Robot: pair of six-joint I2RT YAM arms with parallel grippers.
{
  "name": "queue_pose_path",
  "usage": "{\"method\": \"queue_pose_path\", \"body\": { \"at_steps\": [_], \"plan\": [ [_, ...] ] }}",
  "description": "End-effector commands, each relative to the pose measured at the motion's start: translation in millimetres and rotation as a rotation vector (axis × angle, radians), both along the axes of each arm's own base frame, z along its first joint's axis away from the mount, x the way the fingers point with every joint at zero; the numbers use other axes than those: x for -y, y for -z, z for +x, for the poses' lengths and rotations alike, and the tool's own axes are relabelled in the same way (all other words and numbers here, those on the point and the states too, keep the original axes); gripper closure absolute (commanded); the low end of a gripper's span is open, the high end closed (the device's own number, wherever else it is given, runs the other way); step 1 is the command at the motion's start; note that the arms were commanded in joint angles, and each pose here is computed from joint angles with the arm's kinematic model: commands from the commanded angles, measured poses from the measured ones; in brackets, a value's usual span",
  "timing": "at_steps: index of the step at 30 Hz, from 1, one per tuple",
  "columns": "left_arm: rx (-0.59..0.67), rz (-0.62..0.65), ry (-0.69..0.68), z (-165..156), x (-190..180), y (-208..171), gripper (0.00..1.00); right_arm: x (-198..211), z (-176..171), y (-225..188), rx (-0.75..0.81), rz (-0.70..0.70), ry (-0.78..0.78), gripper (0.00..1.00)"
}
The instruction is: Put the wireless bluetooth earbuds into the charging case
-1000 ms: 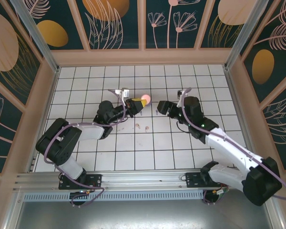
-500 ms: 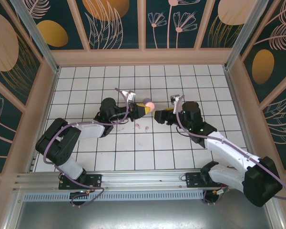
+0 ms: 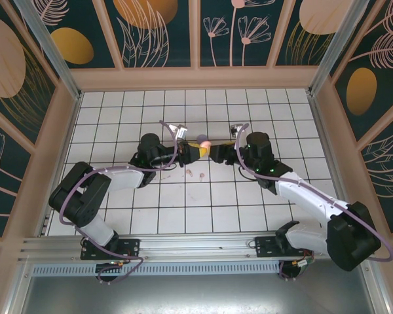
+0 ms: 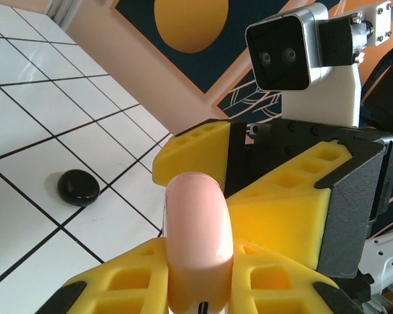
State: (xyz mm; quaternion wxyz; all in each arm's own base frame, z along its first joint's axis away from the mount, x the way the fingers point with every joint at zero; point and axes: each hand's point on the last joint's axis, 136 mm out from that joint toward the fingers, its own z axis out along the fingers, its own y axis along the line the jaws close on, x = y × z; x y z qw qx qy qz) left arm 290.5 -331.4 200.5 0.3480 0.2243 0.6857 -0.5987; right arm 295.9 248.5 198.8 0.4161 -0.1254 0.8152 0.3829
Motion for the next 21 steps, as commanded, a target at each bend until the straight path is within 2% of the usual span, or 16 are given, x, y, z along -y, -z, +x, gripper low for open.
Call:
{"method": "queue_pose_path", "body": {
  "at_steps": [1, 11, 18, 21],
  "plan": [
    [0.056, -0.022, 0.03, -0.9, 2.6, -16.0, 1.0, 5.5, 13.5, -9.8, 0.042, 0.017, 0.02, 0.32],
    [0.078, -0.034, 0.032, -3.9, 0.7, -26.5, 1.0, 33.8, 20.7, 15.4, -0.027, 0.027, 0.103, 0.37],
    [0.073, -0.031, 0.031, -3.0, 1.4, -24.0, 1.0, 19.2, -1.1, -29.1, 0.035, 0.112, -0.016, 0.37],
    [0.07, -0.032, 0.03, -1.8, 2.0, -23.3, 1.0, 7.5, -8.5, -41.1, 0.051, 0.107, -0.071, 0.36]
  ]
}}
